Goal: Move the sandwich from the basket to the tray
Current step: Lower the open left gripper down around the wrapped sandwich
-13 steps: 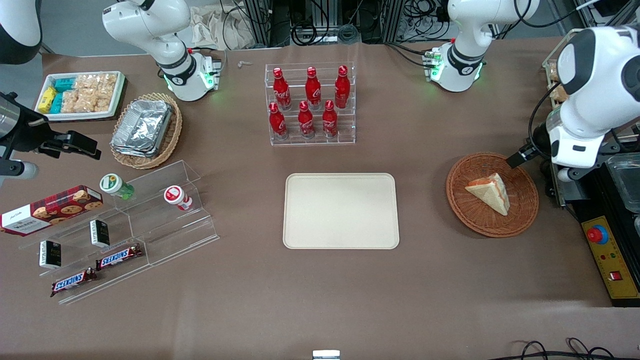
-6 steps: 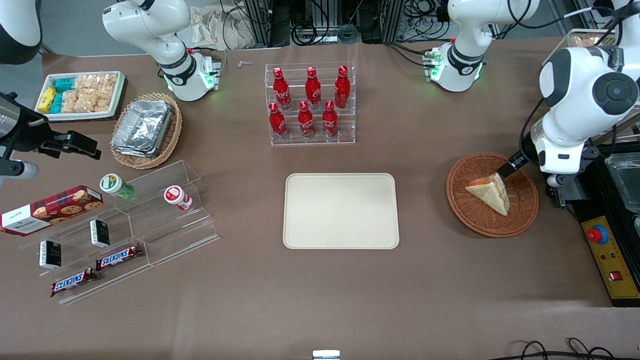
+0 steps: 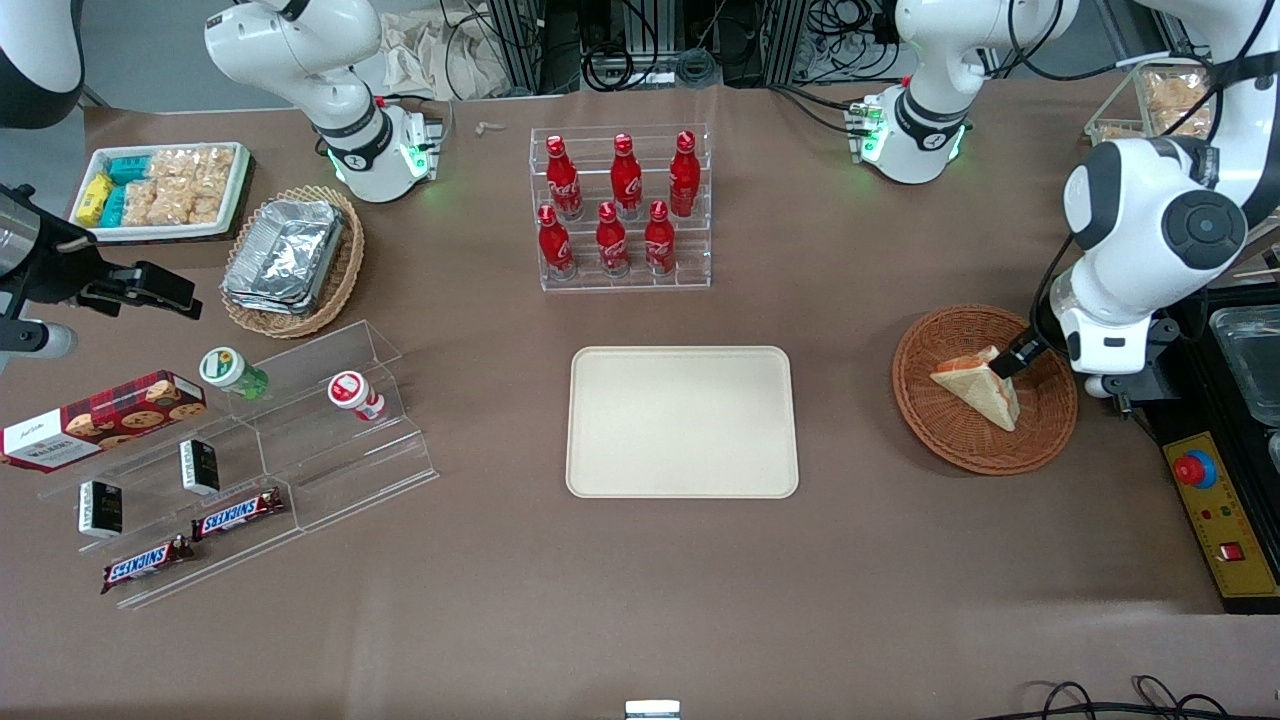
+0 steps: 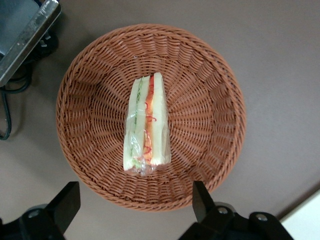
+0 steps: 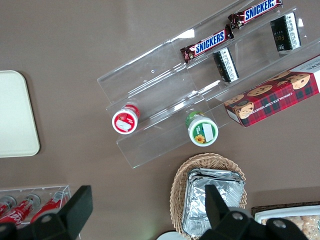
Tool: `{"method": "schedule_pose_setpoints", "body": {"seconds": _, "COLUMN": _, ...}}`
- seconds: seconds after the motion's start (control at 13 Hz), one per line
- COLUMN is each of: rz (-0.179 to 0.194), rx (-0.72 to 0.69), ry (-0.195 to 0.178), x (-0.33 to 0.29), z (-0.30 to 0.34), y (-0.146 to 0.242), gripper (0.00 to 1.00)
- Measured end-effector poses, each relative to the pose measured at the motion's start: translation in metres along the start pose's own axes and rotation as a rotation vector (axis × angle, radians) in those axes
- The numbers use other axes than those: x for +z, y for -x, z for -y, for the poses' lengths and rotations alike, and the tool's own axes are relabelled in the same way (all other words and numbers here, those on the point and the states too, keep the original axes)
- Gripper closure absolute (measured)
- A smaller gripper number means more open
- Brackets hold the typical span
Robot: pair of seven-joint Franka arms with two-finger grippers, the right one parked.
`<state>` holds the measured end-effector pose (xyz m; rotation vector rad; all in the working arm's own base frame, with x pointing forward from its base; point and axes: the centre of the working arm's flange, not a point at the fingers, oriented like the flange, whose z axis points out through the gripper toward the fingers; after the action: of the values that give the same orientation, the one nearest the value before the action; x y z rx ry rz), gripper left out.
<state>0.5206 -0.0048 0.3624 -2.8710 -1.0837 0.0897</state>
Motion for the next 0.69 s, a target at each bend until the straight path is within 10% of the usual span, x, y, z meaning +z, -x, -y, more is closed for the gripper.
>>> {"method": "schedule_pose_setpoints", "body": {"seconds": 0.69, "rz": 0.061, "rx": -0.087, "ry": 0.012, "x": 0.053, "z": 0.009, "y": -0.017, "gripper": 0.0}}
